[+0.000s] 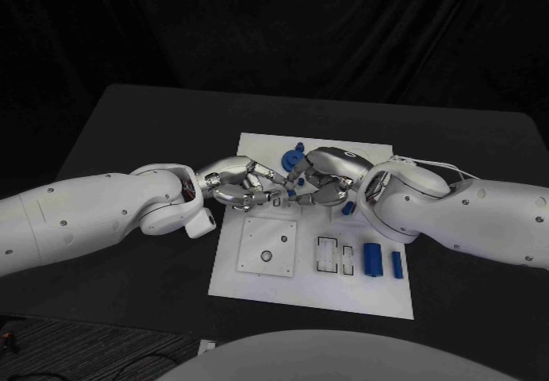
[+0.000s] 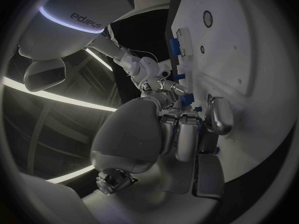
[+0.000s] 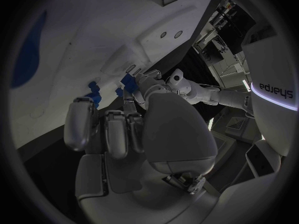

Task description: Assemble the parts on the task board

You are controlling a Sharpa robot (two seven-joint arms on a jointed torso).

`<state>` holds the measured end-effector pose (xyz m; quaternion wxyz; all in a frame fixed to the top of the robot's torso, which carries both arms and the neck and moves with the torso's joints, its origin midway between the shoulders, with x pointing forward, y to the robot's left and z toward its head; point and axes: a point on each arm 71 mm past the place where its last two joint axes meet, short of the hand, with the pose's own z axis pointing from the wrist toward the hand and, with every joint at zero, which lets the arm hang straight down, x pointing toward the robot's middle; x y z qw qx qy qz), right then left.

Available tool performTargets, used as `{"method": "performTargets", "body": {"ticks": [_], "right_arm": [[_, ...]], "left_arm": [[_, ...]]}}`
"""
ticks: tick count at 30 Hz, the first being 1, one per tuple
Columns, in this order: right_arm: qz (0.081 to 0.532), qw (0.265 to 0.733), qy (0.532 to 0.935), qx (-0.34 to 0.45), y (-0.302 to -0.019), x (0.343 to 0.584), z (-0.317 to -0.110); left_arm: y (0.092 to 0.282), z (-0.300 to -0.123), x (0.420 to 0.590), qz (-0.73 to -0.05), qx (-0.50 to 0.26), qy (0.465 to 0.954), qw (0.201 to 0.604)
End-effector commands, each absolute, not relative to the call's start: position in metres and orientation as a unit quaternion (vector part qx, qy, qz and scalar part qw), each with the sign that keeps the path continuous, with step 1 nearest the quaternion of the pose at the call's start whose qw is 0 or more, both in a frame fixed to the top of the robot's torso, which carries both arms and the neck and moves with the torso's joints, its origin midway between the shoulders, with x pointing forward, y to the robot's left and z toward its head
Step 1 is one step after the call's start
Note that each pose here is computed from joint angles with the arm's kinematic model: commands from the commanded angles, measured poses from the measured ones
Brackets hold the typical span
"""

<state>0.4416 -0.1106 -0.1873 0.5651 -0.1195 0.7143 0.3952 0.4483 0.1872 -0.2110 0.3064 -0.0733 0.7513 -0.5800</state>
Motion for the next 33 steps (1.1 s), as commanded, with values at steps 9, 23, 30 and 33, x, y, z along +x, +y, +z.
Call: {"method": "performTargets", "body": {"ticks": [9,23,30,33], "right_arm": [[0.387,0.564,0.72,-0.117,-0.114,0.442,-0.19],[0.394,0.58,0.705,-0.106,-0.119,0.441,-0.191],[0.402,0.594,0.689,-0.1,-0.118,0.44,-0.188],[0.404,0.598,0.685,-0.098,-0.118,0.44,-0.187]], "left_arm": [[0.189,-0.209,0.447,-0.589,-0.074,0.745,0.304],[0.195,-0.209,0.447,-0.584,-0.079,0.747,0.309],[0.194,-0.21,0.447,-0.583,-0.079,0.748,0.308],[0.194,-0.21,0.447,-0.583,-0.078,0.748,0.307]]}}
